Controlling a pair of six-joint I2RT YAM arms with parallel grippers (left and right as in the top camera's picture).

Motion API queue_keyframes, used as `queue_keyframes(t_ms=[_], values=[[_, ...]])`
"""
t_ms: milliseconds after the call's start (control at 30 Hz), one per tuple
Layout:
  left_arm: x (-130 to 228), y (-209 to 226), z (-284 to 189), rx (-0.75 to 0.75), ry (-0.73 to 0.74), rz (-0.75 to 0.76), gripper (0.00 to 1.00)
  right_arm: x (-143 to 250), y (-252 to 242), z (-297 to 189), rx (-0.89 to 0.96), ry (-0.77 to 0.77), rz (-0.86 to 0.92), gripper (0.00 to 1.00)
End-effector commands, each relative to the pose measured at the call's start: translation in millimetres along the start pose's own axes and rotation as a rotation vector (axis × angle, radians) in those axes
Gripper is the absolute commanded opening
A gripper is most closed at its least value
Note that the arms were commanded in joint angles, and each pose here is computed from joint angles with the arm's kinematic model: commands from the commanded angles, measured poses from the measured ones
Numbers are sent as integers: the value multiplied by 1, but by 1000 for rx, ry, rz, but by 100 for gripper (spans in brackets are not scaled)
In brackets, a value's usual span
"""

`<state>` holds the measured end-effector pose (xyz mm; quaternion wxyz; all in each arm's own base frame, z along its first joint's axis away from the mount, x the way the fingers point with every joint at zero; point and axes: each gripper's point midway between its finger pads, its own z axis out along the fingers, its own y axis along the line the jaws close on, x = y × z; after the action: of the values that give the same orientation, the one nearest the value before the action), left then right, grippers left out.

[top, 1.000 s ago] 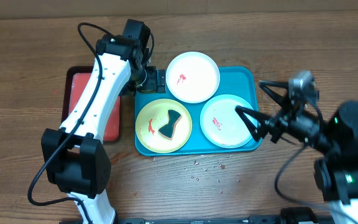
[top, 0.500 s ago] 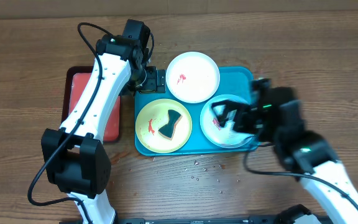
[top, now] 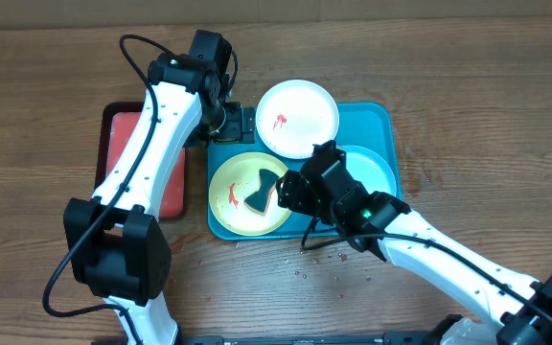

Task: Clean dirty plates on tray and stack at the side
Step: 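Grasp the yellow plate rim with the right gripper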

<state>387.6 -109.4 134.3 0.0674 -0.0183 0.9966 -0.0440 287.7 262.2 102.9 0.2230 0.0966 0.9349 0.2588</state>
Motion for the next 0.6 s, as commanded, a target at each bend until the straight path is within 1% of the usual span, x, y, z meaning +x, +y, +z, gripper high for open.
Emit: queue_keyframes(t_ms=[0,100,233,300,367,533,567], values=[[0,1,-2,-6,-5,4,100,-3,1,-1,37,17,157,77],[-1,1,-2,-5,-9,3,100,5,-12,3,144,72,205,84],[-1,1,-2,-4,-11,3,100,9,-26,16,263,132,220,90],[-1,1,-2,-4,-10,3,100,9,-26,24,289,150,209,95],[0,1,-2,-5,-7,3,100,7,-19,30,274,146,203,100],[2,2,-2,-8,2,3,100,5,-10,33,245,122,193,100],[2,2,-2,-8,2,3,100,5,-11,33,247,123,193,94]])
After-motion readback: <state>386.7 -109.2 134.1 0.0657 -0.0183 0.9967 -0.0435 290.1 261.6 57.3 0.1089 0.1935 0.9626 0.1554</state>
